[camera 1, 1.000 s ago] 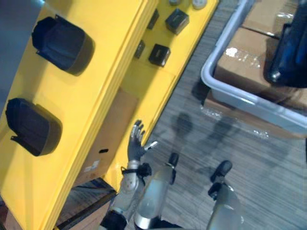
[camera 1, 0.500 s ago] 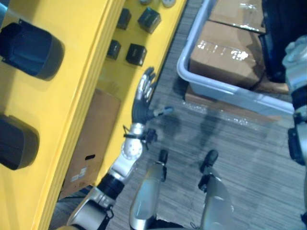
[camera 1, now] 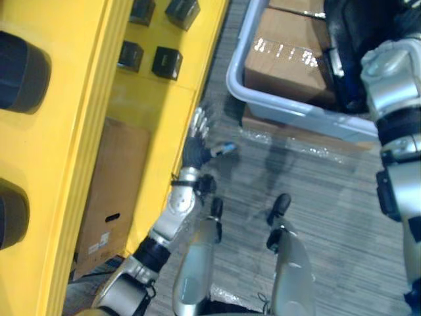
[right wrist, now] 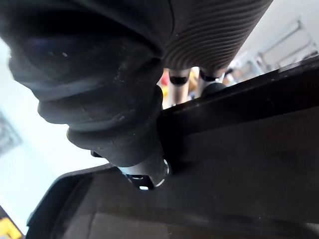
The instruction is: Walk over and take plastic housings, then place them on the shelf
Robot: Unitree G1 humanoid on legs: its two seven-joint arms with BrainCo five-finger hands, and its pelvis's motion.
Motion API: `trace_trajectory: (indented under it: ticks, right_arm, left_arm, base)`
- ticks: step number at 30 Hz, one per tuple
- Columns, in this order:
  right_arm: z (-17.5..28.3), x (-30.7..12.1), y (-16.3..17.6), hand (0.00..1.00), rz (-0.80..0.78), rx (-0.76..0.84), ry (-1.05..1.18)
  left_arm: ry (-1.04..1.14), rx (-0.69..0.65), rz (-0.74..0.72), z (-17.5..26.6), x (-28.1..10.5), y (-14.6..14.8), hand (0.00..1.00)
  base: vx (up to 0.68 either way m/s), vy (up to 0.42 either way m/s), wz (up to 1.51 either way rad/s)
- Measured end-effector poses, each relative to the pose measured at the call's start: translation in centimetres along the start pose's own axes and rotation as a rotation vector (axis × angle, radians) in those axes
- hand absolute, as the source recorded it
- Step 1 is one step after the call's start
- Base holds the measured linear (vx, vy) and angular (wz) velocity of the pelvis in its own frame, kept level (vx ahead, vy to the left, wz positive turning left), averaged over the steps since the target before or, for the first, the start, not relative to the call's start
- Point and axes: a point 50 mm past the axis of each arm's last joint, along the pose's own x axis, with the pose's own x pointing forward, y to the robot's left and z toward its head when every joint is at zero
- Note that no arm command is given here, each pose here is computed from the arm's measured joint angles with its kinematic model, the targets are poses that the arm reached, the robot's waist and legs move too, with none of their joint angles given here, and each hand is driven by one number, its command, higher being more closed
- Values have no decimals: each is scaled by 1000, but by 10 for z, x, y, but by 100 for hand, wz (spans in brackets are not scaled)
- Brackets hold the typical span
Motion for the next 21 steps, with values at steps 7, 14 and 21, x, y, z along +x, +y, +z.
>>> trace_trajectory:
  ticks: [7,14,21]
  right_arm:
    - [27,-13,8,100,-14,103,-92]
    - [68,-39,23,100,54,247,-178]
    - [105,-54,25,100,87,370,-240]
  left_arm:
    - [15,-79,2,8,30,-6,0]
    - [-9,-82,-18,34,80,-20,0]
    - [7,-223,62,58,115,-25,0]
  base:
    - [-58,-4,-3]
    - [-42,13,-17]
    - [-24,4,-18]
